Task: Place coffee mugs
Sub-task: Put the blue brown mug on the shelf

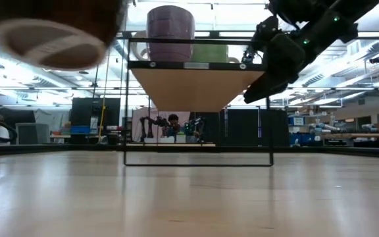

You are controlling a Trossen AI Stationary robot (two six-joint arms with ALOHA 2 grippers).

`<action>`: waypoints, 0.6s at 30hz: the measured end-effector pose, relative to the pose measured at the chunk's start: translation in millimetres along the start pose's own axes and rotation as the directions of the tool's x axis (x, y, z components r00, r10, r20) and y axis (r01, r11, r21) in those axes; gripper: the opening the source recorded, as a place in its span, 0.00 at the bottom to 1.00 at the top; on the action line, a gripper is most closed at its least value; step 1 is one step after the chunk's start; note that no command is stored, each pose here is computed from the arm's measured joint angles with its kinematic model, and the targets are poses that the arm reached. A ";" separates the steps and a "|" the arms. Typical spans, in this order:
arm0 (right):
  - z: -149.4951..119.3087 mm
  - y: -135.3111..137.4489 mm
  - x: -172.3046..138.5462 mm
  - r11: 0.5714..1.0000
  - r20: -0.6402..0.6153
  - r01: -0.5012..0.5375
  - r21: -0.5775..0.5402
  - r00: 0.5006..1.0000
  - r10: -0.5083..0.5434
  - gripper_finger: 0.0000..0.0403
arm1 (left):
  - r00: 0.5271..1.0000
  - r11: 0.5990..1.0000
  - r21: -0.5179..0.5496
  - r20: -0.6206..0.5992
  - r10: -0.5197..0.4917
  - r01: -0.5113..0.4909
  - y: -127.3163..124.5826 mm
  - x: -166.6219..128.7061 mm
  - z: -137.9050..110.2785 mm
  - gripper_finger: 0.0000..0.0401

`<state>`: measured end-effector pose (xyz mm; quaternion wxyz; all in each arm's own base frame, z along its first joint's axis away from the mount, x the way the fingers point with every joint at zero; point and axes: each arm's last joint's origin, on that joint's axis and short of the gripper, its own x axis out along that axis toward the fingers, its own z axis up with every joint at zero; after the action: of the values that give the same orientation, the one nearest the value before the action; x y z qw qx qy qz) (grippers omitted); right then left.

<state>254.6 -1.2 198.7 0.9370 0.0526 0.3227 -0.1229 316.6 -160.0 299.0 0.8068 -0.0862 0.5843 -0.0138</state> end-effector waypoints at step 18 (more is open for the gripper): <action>-3.0 -5.6 -18.7 0.997 -0.045 0.076 0.027 0.996 -0.075 0.49 | 0.999 0.994 -0.104 0.027 -0.034 0.036 11.5 49.4 -7.3 0.12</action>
<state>237.1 -2.4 207.8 0.9236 0.0564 0.3430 -0.1615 324.5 -155.7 248.6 0.8082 -0.1386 0.5723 0.0037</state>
